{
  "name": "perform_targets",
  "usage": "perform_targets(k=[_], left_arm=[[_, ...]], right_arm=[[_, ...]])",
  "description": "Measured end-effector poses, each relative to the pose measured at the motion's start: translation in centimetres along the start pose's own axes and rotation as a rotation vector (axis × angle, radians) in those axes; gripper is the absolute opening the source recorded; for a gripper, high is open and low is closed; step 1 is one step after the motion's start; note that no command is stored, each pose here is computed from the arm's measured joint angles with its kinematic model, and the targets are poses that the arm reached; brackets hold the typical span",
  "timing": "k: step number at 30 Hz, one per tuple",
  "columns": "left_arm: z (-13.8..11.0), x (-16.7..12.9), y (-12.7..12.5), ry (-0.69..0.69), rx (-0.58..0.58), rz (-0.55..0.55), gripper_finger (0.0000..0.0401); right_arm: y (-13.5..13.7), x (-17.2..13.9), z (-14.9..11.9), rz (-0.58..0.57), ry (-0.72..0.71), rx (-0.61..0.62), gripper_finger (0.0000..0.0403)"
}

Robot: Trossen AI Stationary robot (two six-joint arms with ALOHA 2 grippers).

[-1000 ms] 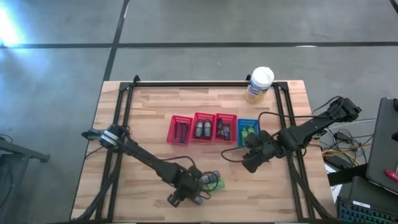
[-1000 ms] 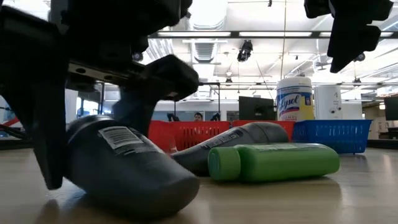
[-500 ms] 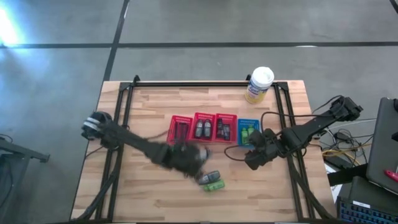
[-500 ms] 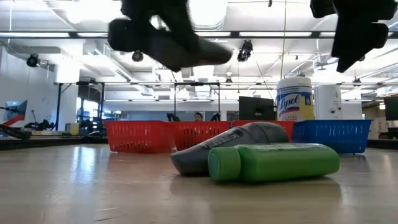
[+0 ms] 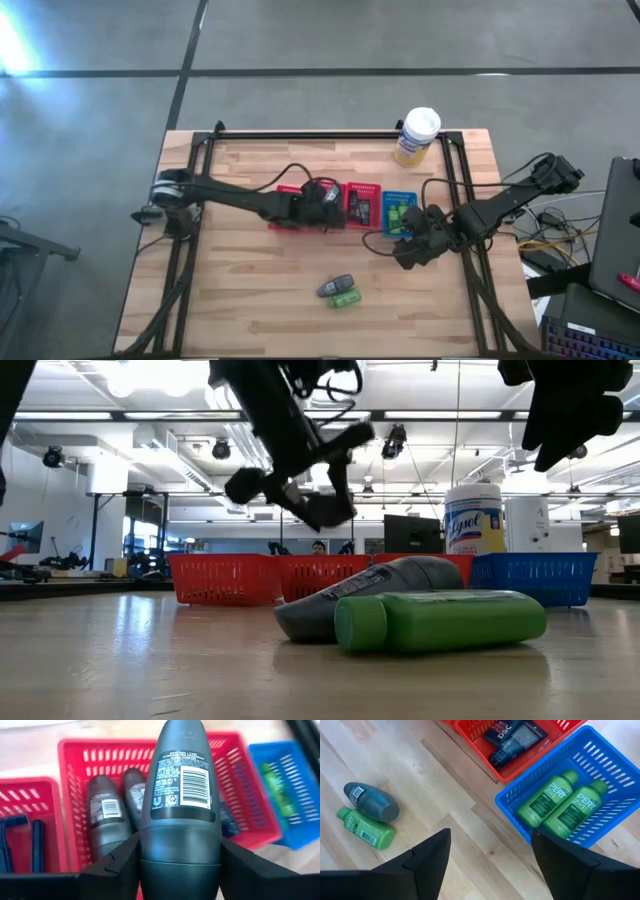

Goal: Pick & Place Travel size toiletries
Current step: Put the deodorant into the middle red bin

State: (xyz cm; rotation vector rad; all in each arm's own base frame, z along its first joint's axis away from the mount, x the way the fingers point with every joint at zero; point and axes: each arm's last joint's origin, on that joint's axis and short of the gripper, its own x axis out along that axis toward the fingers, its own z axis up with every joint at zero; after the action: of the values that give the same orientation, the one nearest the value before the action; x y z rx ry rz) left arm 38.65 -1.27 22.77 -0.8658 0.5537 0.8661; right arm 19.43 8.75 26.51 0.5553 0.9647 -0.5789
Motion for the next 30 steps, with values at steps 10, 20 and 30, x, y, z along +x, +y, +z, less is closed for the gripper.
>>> perform_targets(k=[10, 20, 30], left_arm=[[-0.7, 2.0, 1.2, 0.071, -0.041, -0.004, 0.0288], [-4.0, -1.9, -1.4, 0.301, 0.618, -0.39, 0.0288], [-11.7, -3.3, -3.6, 0.205, 0.849, -0.502, 0.0289]], right_arm=[[0.1, 0.0, -0.1, 0.004, 0.005, -0.038, 0.0257], [0.2, -0.2, -0.7, 0.018, 0.038, -0.108, 0.0288], [0.2, -0.1, -0.7, 0.014, 0.044, -0.113, 0.0312]])
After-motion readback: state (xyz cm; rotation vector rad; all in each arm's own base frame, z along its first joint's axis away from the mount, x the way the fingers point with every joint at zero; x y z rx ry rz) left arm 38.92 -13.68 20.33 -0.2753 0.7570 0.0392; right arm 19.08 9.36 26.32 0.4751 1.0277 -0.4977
